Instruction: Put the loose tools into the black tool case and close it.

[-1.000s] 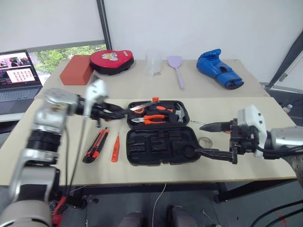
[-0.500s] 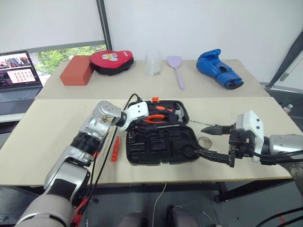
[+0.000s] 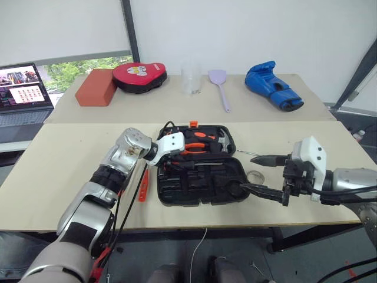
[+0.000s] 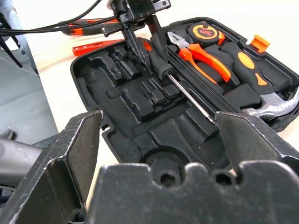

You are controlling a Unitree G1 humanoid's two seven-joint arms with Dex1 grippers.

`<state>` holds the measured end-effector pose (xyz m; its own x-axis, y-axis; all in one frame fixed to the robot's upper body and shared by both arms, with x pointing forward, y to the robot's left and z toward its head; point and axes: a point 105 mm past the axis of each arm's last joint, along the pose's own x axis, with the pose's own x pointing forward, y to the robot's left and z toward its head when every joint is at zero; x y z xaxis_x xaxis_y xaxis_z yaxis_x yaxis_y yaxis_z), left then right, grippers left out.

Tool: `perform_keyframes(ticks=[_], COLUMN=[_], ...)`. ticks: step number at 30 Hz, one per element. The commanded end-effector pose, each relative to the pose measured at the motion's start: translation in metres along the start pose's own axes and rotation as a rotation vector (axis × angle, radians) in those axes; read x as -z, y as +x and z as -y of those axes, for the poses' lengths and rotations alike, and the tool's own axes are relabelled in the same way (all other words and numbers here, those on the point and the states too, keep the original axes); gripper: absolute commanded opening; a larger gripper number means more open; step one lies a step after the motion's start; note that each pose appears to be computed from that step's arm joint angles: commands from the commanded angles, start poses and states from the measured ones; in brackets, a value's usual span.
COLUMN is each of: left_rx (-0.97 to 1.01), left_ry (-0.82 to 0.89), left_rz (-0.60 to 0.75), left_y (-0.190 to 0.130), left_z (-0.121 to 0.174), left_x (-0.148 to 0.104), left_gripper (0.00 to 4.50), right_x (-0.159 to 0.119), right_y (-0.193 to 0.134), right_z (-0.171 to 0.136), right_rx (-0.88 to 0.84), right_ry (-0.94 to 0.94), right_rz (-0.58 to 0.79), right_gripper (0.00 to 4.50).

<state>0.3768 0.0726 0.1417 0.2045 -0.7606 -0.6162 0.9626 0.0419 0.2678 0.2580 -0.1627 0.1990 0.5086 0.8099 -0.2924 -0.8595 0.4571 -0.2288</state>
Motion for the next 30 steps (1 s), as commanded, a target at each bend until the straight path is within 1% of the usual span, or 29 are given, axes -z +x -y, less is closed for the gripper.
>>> perform_keyframes(ticks=[1,2,3,4,5,6,8,9,11,14,15,16,17,18,19,24,30], left_rx=[-0.002,0.0,0.0,0.01,0.017,0.026,0.018,0.011,-0.008,-0.023,-0.024,-0.024,-0.022,-0.02,-0.014,0.013,0.029], left_ry=[0.032,0.034,0.036,0.037,0.036,0.037,0.037,0.039,0.035,0.024,0.015,0.01,0.008,0.01,0.012,0.046,0.049], left_rz=[0.067,0.073,0.075,0.082,0.086,0.087,0.073,0.064,0.053,0.053,0.057,0.06,0.06,0.05,0.032,-0.059,-0.081], left_y=[-0.013,-0.014,-0.015,-0.015,-0.015,-0.015,-0.013,-0.011,-0.007,-0.004,-0.003,-0.002,-0.001,0.002,0.004,0.018,0.022], left_z=[-0.005,-0.004,-0.004,-0.003,-0.001,0.0,-0.001,-0.002,-0.005,-0.009,-0.01,-0.011,-0.011,-0.011,-0.011,-0.004,0.001], left_x=[-0.029,-0.031,-0.033,-0.034,-0.034,-0.034,-0.03,-0.028,-0.024,-0.023,-0.023,-0.023,-0.023,-0.022,-0.02,-0.002,0.011], left_gripper=[3.09,3.42,3.62,4.08,4.34,4.43,4.13,3.9,3.03,1.92,1.44,1.06,0.78,0.32,0.03,0.03,0.03], right_x=[-0.014,-0.013,-0.013,-0.013,-0.012,-0.012,-0.012,-0.012,-0.012,-0.012,-0.012,-0.012,-0.011,-0.011,-0.011,-0.011,-0.004], right_y=[-0.001,-0.002,-0.002,-0.002,-0.002,-0.002,-0.001,-0.001,0.0,0.0,0.0,0.0,0.0,0.0,0.0,0.001,-0.001], right_z=[-0.005,-0.005,-0.006,-0.006,-0.006,-0.006,-0.005,-0.005,-0.005,-0.004,-0.004,-0.004,-0.004,-0.004,-0.004,-0.003,0.007], right_rx=[-0.012,-0.014,-0.015,-0.016,-0.016,-0.016,-0.013,-0.012,-0.011,-0.01,-0.01,-0.009,-0.008,-0.007,-0.007,0.001,0.038], right_ry=[-0.043,-0.042,-0.04,-0.039,-0.038,-0.037,-0.036,-0.035,-0.035,-0.037,-0.037,-0.036,-0.035,-0.034,-0.033,-0.031,-0.018], right_rz=[0.037,0.037,0.037,0.037,0.037,0.037,0.038,0.039,0.041,0.041,0.04,0.04,0.039,0.039,0.039,0.042,0.025], right_gripper=[4.5,4.5,4.5,4.5,4.5,4.5,4.5,4.5,4.5,4.5,4.5,4.5,4.5,4.5,4.5,4.5,4.5])
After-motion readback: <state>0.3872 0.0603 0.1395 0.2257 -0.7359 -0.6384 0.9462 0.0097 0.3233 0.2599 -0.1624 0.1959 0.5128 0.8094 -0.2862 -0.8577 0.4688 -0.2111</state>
